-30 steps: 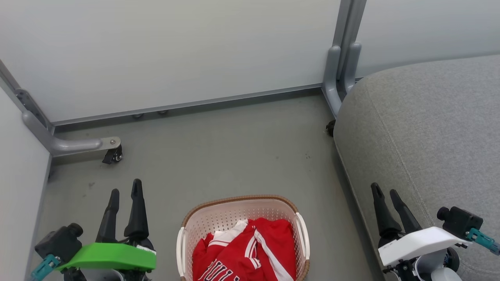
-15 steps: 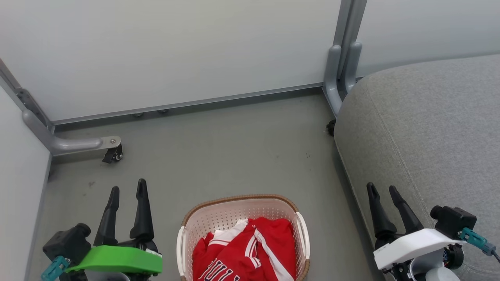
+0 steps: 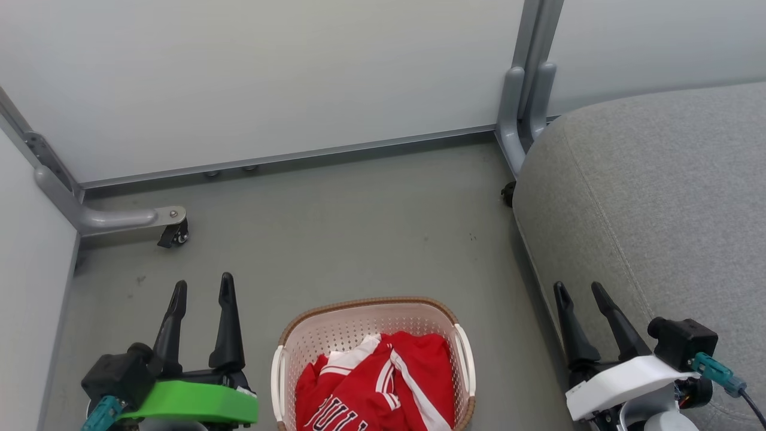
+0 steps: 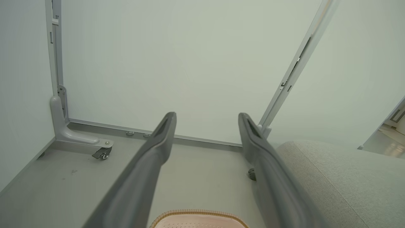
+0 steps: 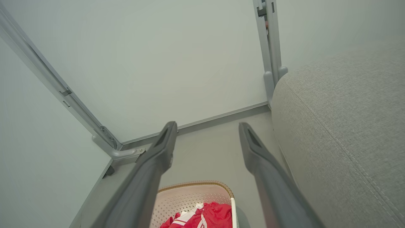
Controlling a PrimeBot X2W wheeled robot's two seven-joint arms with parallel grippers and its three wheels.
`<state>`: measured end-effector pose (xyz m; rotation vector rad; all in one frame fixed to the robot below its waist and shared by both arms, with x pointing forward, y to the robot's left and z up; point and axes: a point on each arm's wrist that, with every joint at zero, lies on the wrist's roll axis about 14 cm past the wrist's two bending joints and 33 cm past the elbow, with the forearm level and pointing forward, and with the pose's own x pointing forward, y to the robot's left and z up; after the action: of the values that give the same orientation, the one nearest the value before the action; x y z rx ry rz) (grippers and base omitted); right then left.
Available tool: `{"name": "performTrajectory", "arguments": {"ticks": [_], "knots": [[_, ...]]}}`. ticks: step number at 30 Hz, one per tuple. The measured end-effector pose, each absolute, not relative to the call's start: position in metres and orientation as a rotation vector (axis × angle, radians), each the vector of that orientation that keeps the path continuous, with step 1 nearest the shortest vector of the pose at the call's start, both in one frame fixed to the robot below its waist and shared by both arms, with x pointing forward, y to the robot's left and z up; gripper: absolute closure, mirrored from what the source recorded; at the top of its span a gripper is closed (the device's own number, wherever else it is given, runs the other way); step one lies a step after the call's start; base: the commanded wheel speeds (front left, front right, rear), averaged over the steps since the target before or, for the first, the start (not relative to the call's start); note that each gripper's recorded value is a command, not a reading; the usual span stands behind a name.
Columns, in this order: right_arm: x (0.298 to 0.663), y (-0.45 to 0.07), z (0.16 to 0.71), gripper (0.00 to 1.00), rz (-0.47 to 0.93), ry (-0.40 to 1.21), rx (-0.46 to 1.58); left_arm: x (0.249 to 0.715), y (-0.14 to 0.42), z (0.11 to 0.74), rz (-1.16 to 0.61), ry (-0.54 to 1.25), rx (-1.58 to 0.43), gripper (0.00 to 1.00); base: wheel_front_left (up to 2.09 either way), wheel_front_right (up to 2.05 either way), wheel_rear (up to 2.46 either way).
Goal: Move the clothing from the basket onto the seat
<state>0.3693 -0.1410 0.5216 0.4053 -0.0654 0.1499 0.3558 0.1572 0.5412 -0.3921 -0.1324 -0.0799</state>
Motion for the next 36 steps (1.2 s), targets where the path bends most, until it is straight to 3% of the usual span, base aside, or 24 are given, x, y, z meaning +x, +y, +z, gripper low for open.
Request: {"name": "performTrajectory", "arguments": {"ticks": [36], "knots": [[0.366,-0.120,0.536,0.00,0.235,-0.150,0.172,0.344,0.149,0.549,-0.099,-0.201,-0.121,0.00,0.00,0.00,0.00]]}}
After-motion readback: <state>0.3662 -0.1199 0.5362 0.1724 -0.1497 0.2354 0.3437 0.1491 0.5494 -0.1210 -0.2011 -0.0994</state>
